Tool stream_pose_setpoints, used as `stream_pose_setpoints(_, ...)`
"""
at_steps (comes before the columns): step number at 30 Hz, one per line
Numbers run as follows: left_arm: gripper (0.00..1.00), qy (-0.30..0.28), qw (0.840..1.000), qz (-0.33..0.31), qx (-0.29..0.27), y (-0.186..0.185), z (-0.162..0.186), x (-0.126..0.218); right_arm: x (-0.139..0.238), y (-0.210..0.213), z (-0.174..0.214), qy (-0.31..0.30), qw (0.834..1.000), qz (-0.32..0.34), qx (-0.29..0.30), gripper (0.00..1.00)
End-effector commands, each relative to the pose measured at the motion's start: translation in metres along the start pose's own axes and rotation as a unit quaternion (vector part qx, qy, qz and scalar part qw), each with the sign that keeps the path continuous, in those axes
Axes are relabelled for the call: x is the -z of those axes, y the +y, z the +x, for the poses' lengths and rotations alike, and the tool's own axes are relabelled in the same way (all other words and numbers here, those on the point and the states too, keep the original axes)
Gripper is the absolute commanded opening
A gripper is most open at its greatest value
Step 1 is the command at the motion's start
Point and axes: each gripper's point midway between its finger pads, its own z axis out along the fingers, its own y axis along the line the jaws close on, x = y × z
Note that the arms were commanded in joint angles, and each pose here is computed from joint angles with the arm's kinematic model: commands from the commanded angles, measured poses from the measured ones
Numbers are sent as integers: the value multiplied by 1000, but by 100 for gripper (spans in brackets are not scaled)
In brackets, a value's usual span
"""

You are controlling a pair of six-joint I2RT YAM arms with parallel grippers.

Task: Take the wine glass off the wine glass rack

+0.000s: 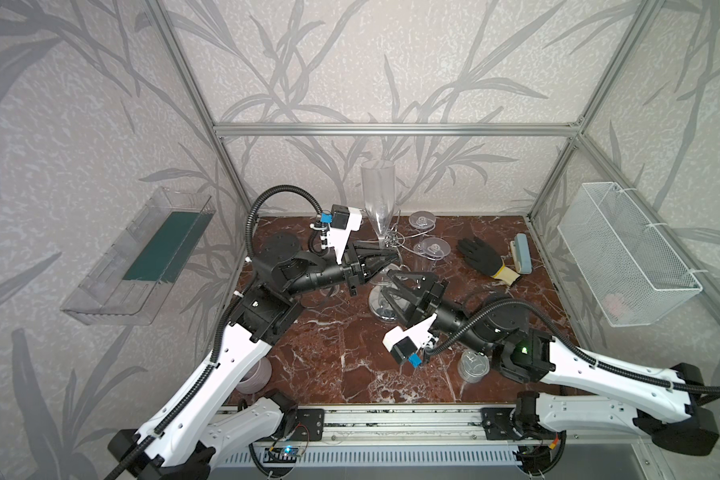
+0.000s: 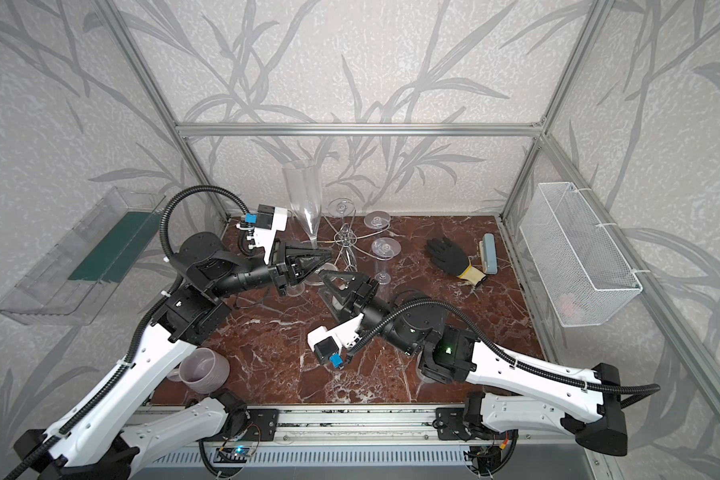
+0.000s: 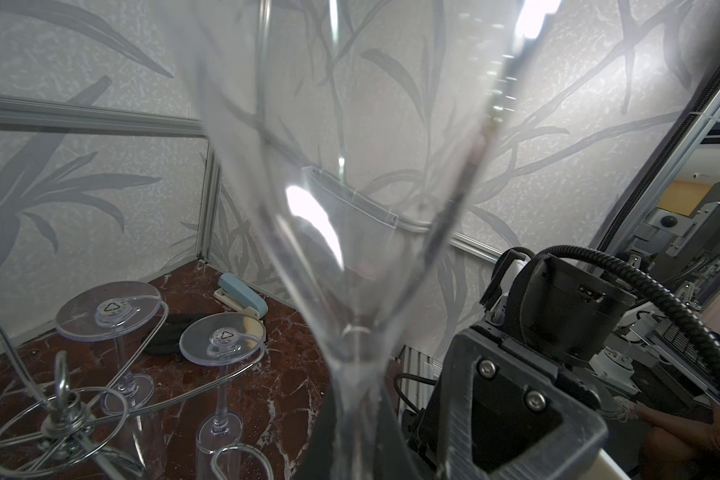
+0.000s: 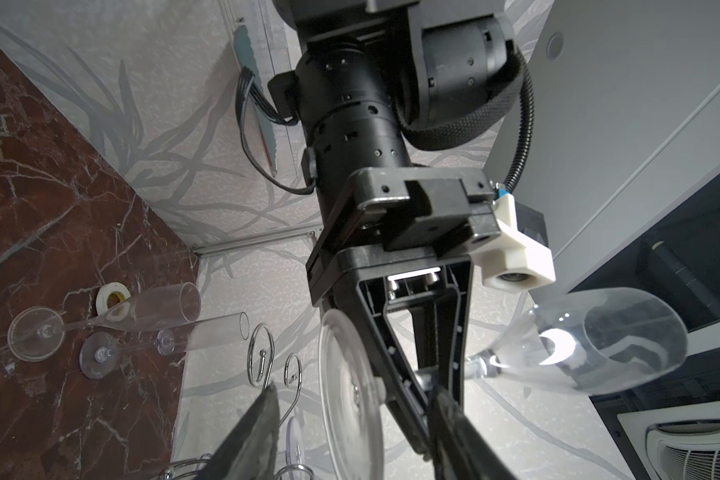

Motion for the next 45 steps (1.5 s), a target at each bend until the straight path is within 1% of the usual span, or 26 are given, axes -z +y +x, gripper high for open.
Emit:
stream_pose_setpoints(1, 0, -27, 998, -30, -50, -2, -11, 12, 20, -53, -15, -41, 993, 72, -86, 59)
stream_pose_setpoints(3, 0, -29, 996, -51, -66, 3, -11, 16, 28, -74, -16, -45, 986, 98, -129, 60)
stream_pose_setpoints(5, 0, -28, 993, -74, -83, 8, -9, 20, 38, -97, -14, -46, 974, 120, -184, 61)
stream_pose_setpoints(7, 0, -29, 990, -96, -100, 14, -6, 25, 48, -116, -11, -49, 959, 134, -246, 61)
stream_pose_setpoints(9, 0, -30, 986, -118, -115, 20, -4, 30, 58, -131, -13, -61, 943, 141, -296, 62)
stream_pose_setpoints(12, 0, -32, 979, -144, -138, 24, -2, 38, 71, -149, -15, -87, 916, 157, -358, 65)
stream_pose_setpoints(13, 0, -35, 977, -151, -148, 24, -3, 40, 75, -156, -14, -89, 905, 165, -381, 67)
stream_pose_setpoints(14, 0, -39, 974, -160, -157, 25, -5, 43, 77, -163, -8, -80, 891, 174, -411, 70)
stream_pose_setpoints(16, 0, -46, 968, -175, -174, 25, -8, 49, 80, -177, 9, -38, 863, 189, -468, 72)
stream_pose_setpoints(17, 0, -49, 965, -184, -182, 26, -9, 52, 80, -179, 14, -21, 854, 187, -486, 73)
stream_pose_setpoints(19, 0, -55, 958, -202, -195, 28, -12, 57, 78, -179, 13, -16, 848, 174, -501, 74)
stream_pose_setpoints(23, 0, -59, 948, -224, -216, 30, -17, 62, 68, -175, 1, -33, 839, 135, -526, 77)
stream_pose_setpoints(25, 0, -57, 948, -224, -220, 30, -16, 61, 60, -173, -4, -34, 837, 116, -534, 79)
stream_pose_setpoints(29, 0, -47, 947, -218, -230, 31, -12, 54, 42, -168, -14, -40, 836, 87, -540, 84)
stream_pose_setpoints(33, 0, -38, 949, -210, -230, 31, -7, 47, 22, -160, -21, -42, 836, 59, -544, 86)
stream_pose_setpoints(35, 0, -33, 951, -204, -231, 31, -4, 42, 12, -156, -23, -44, 833, 44, -550, 87)
stream_pose_setpoints(36, 0, -31, 951, -201, -233, 30, -2, 39, 8, -155, -23, -45, 829, 39, -555, 87)
stream_pose_setpoints(40, 0, -18, 948, -199, -248, 28, 3, 32, -6, -155, -15, -58, 805, 31, -589, 88)
stream_pose_setpoints(45, 0, -6, 945, -194, -264, 24, 8, 26, -18, -154, -2, -56, 788, 28, -612, 89)
